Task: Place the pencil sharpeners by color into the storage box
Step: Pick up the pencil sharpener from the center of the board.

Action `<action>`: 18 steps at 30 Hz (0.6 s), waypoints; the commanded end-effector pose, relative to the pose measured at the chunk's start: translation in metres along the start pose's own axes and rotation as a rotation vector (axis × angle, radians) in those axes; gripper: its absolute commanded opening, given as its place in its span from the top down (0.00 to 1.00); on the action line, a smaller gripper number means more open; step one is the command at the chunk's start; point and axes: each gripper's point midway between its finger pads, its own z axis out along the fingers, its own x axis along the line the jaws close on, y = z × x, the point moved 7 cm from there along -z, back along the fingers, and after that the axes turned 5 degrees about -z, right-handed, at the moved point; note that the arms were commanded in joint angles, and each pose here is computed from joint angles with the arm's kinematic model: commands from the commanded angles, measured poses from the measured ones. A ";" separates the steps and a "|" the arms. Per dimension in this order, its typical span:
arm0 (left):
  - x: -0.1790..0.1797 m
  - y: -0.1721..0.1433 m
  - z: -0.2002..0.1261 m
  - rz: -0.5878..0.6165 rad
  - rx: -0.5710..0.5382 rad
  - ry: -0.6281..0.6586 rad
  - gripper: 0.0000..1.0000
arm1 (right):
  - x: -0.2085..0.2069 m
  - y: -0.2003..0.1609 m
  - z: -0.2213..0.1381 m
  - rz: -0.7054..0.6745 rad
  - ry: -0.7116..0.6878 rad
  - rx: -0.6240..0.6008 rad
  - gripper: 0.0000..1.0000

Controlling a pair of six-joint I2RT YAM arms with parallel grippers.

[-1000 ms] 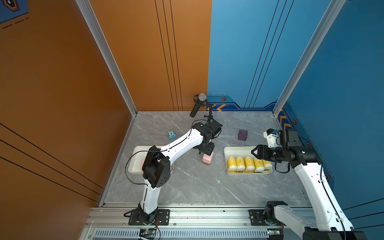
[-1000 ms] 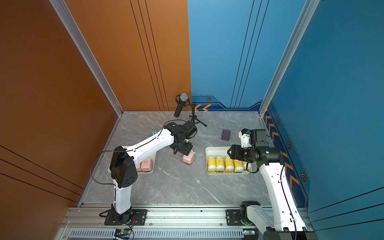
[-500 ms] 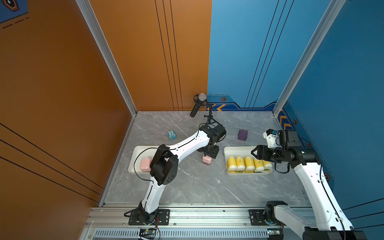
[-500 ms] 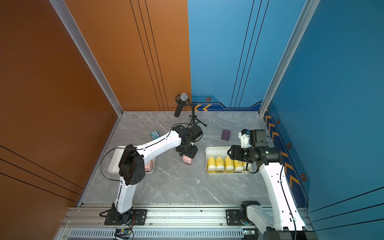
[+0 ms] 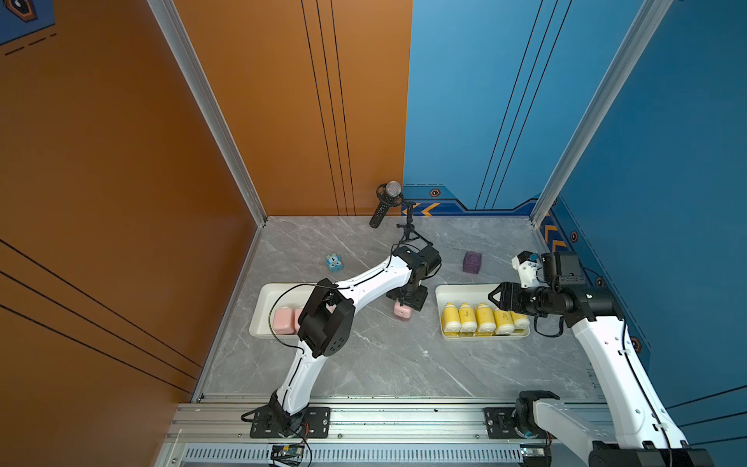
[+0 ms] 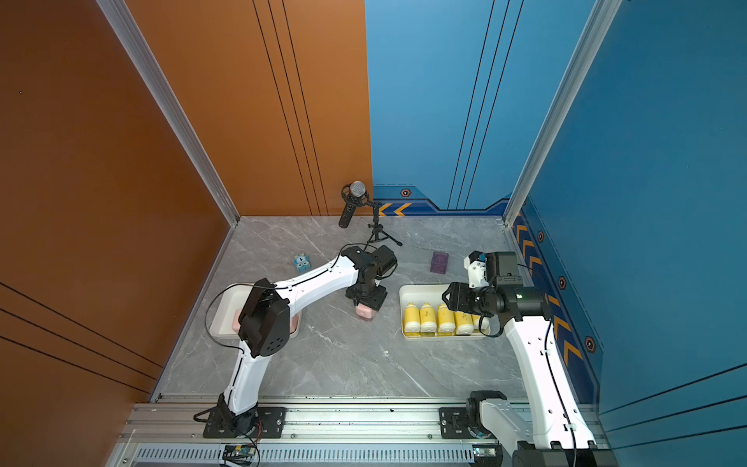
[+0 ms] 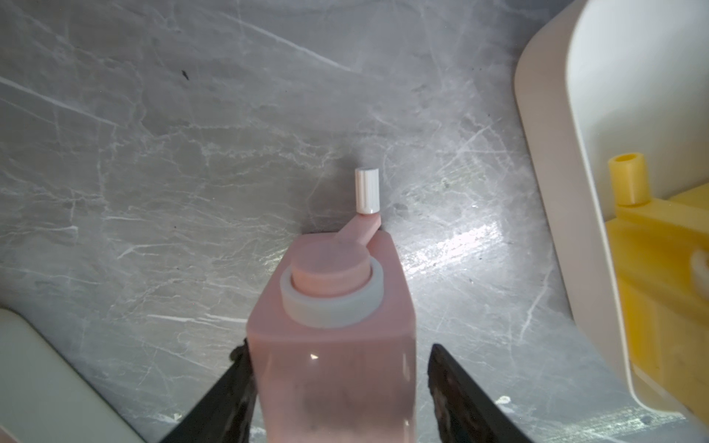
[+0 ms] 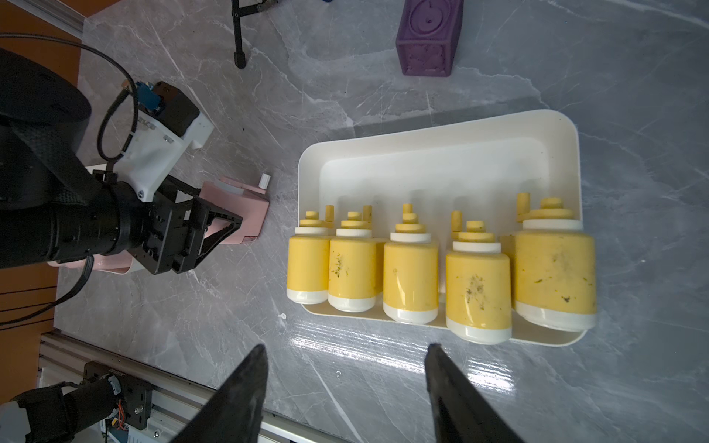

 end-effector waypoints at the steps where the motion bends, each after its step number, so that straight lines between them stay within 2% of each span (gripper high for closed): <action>1: -0.004 -0.005 0.014 -0.011 0.048 -0.013 0.32 | -0.001 0.000 -0.002 -0.002 -0.012 -0.026 0.34; 6: -0.002 -0.008 0.018 -0.016 0.060 0.001 0.40 | -0.002 0.001 -0.001 -0.002 -0.009 -0.022 0.34; 13: 0.000 -0.008 0.020 -0.022 0.065 -0.006 0.66 | -0.001 0.002 -0.001 -0.003 -0.003 -0.022 0.34; 18: 0.002 -0.007 0.013 -0.023 0.051 -0.010 0.68 | -0.001 0.002 -0.002 -0.003 -0.003 -0.025 0.34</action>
